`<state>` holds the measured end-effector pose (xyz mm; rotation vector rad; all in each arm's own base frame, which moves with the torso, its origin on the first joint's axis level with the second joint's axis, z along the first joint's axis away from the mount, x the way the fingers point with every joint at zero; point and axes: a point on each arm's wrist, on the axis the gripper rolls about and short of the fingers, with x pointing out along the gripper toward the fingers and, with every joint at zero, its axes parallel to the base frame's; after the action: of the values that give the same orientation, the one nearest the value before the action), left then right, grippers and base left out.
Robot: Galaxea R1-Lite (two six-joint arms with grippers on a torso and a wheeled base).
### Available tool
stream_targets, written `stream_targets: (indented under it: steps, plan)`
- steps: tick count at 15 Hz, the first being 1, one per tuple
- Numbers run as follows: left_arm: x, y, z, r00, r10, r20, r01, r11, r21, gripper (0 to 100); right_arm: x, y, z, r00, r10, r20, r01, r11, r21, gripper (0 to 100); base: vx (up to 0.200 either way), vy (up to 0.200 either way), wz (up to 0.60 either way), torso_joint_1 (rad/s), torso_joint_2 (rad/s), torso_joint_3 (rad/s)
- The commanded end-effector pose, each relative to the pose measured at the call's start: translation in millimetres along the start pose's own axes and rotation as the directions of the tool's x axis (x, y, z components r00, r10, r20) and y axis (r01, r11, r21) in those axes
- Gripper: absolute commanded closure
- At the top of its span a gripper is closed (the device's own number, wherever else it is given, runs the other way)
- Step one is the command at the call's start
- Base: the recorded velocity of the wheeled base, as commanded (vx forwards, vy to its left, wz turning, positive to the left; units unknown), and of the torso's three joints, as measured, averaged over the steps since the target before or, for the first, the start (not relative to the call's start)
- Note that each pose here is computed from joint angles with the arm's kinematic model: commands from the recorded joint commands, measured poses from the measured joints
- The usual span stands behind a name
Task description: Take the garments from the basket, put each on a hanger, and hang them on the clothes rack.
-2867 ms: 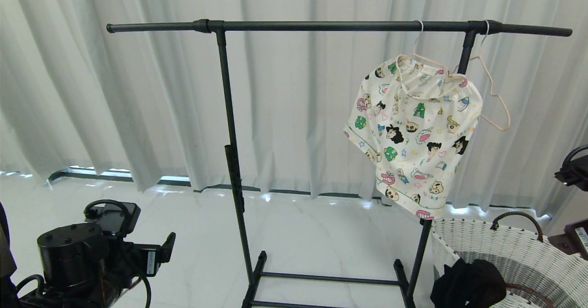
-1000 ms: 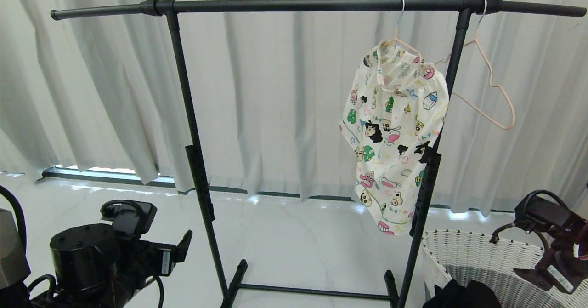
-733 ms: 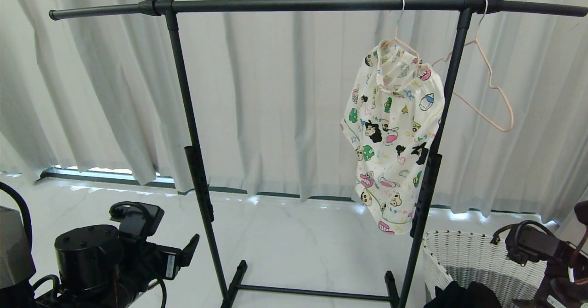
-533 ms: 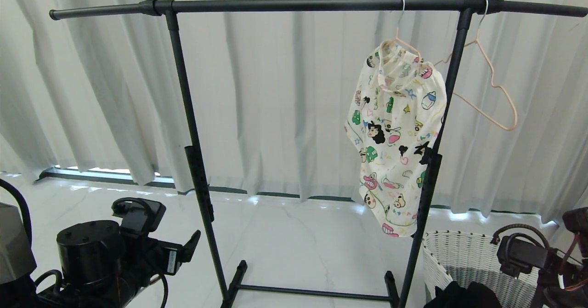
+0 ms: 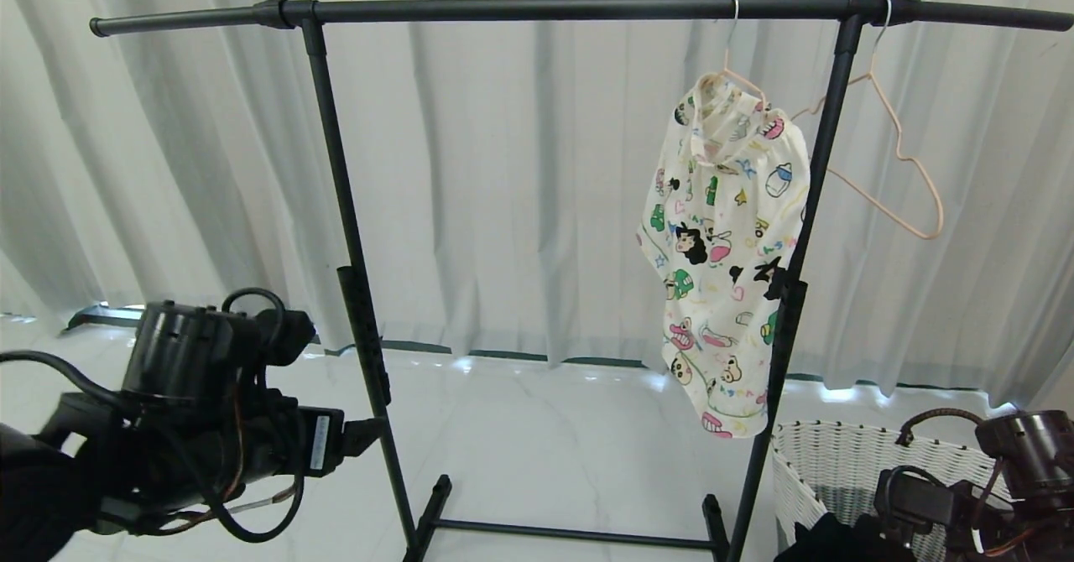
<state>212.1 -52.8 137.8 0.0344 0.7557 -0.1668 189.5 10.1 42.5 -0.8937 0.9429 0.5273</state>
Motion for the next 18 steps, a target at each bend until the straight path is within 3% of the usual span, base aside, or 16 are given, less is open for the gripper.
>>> stream_targets:
  steps: [1, 7, 11, 16, 17, 18]
  plan:
    - [-66, -22.6, 30, 0.963, -0.198, 0.181, 0.201, 0.980, 0.003, 0, 13, 4.2, -0.5, 0.999, 0.040, -0.023, -0.040, 0.999, -0.009, 0, 0.000, 0.000, 0.00, 0.000, 0.00, 0.000]
    - [-80, -39.7, -24, 0.942, -0.326, 0.076, 0.317, 0.942, 0.112, 0, 36, 0.3, 2.0, 0.999, -0.005, -0.045, 0.004, 1.000, -0.008, 0, 0.000, 0.000, 0.00, 0.000, 0.00, 0.000]
    - [-89, -37.6, -27, 0.933, -0.343, 0.108, 0.331, 0.936, 0.119, 0, 53, -2.1, 1.7, 0.996, -0.050, -0.071, 0.054, 0.997, 0.048, 0, 0.000, 0.000, 0.00, 0.000, 0.00, 0.000]
    - [-90, -39.3, -41, 0.926, -0.369, 0.076, 0.356, 0.923, 0.142, 0, 56, -4.2, 3.3, 0.994, -0.082, -0.068, 0.087, 0.994, 0.069, 0, 0.000, 0.000, 0.00, 0.000, 0.00, 0.000]
    - [-90, -39.1, -41, 0.926, -0.370, 0.076, 0.357, 0.923, 0.143, 0, 56, -4.8, 3.7, 0.994, -0.085, -0.064, 0.089, 0.994, 0.069, 100, 0.000, 0.000, 0.00, 0.000, 0.00, 0.000]
    - [-90, -39.0, -42, 0.927, -0.368, 0.075, 0.356, 0.924, 0.142, 0, 56, -5.3, 4.5, 0.994, -0.093, -0.057, 0.097, 0.993, 0.068, 100, 0.000, 0.000, 0.00, 0.000, 0.00, 0.000]
